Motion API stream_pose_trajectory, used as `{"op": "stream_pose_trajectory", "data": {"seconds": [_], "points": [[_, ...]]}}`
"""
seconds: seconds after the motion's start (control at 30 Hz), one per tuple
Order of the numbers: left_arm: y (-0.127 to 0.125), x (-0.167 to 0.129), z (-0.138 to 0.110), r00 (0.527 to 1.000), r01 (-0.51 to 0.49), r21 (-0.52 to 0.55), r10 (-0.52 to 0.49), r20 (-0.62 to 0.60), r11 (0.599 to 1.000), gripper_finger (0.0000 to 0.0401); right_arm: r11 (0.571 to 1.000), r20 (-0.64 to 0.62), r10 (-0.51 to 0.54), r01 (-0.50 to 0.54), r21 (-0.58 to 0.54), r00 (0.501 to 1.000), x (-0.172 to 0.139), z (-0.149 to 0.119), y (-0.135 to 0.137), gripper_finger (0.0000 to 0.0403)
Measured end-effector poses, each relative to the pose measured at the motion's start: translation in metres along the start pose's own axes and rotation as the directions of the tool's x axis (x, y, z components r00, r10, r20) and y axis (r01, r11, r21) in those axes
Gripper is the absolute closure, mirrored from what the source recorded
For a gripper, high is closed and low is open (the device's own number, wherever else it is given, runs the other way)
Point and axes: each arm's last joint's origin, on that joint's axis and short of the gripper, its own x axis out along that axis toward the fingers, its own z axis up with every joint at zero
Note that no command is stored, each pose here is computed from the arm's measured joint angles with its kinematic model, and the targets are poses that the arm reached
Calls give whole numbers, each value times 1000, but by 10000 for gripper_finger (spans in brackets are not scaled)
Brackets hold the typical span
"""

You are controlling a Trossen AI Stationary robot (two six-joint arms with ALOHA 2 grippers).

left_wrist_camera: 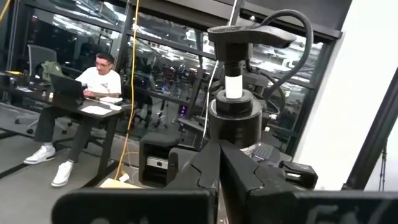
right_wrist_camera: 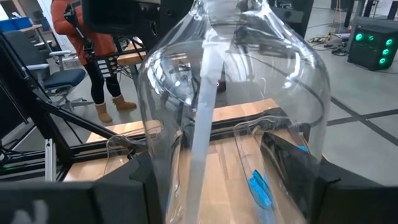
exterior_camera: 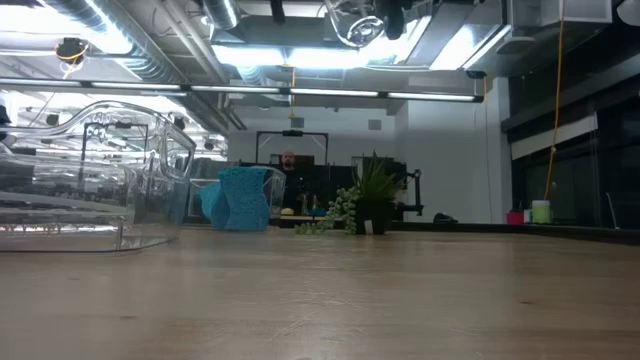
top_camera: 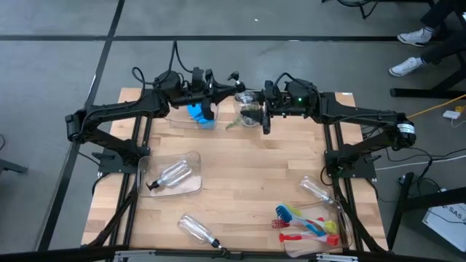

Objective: Pick & Place Kitchen Sink Supplies
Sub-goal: Put the transparent soap dispenser into the middle transparent bin

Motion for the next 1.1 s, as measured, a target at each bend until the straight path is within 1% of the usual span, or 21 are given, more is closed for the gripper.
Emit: {"op": "stream_pose_trajectory", "data": {"seconds": [0.13,0.27,0.47,0.53,0.6,0.67,0.87,1.1], "points": [[-4,1,-1,1000,22,-1,-22,-2,1000,400,1000,0,-20,20,4,1000,0,0,-1,187],[-9,2,-2,999,43,8,-43,-8,999,399,999,-33,-54,54,0,998,0,-4,-3,187],[-14,1,-1,999,54,13,-54,9,998,400,997,-48,-81,81,-1,996,0,-5,-6,187],[-16,2,0,998,66,15,-67,18,998,399,993,-46,-116,117,10,992,0,-5,-9,187],[-17,2,0,998,68,21,-68,17,997,399,991,-48,-131,132,11,990,-1,-5,-10,187],[-17,1,-1,999,43,30,-44,4,999,400,994,-48,-108,109,14,993,0,-5,-10,187],[-16,-12,3,990,-128,84,132,-48,988,400,999,-31,-31,32,39,999,0,-3,-7,187],[-17,-17,8,990,-135,86,138,-30,987,400,999,-13,-4,5,38,1000,0,-1,-6,187]]}}
